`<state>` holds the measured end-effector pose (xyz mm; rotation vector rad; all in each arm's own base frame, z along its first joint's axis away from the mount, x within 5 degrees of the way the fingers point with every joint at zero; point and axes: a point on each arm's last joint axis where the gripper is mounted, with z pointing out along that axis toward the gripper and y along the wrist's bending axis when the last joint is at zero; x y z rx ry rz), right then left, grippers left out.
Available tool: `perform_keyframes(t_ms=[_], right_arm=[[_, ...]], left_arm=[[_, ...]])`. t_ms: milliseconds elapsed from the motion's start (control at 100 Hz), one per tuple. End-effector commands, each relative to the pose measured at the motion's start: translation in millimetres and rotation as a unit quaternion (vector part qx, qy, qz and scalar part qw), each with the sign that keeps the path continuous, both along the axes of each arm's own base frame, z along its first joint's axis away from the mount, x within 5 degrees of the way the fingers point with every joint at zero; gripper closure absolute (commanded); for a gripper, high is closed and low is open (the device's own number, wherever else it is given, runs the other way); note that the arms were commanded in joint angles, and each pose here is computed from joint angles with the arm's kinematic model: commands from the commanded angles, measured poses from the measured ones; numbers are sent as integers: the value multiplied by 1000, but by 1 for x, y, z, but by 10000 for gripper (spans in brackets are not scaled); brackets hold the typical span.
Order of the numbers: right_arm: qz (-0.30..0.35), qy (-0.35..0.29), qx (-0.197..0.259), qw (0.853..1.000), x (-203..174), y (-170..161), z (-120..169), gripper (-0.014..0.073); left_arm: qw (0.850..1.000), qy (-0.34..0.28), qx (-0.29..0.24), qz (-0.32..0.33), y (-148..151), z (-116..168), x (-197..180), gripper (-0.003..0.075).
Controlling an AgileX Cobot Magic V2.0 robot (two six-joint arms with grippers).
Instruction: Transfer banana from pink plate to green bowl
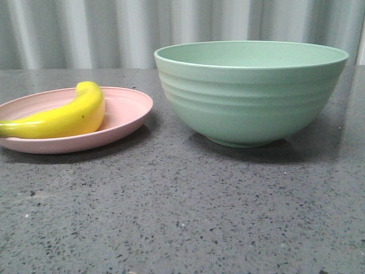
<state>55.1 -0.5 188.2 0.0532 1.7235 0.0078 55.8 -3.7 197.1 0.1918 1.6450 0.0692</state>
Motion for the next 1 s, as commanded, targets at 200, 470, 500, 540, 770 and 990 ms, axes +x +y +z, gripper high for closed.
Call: perform_keyframes(t_ms=[200,470,500,540,770,990], right_arm=[[-8,-49,-8,999,0,-1,3,660],[-9,-56,-8,998,0,-2,4,660],[-10,-60,-8,998,0,-2,5,660],[-10,-65,-8,998,0,-2,6,660],[-11,-74,-9,997,0,-2,8,660],[-13,-92,-10,996,0,-2,11,660]], left_arm=[[999,-53,-7,0,0,7,-2,741],[998,-58,-25,-2,0,8,-2,741],[998,-62,-26,-2,0,9,-2,741],[998,-64,-26,-2,0,9,-2,741],[996,-70,-53,-3,-1,10,-2,741],[994,-80,-70,-4,-1,14,-2,741]])
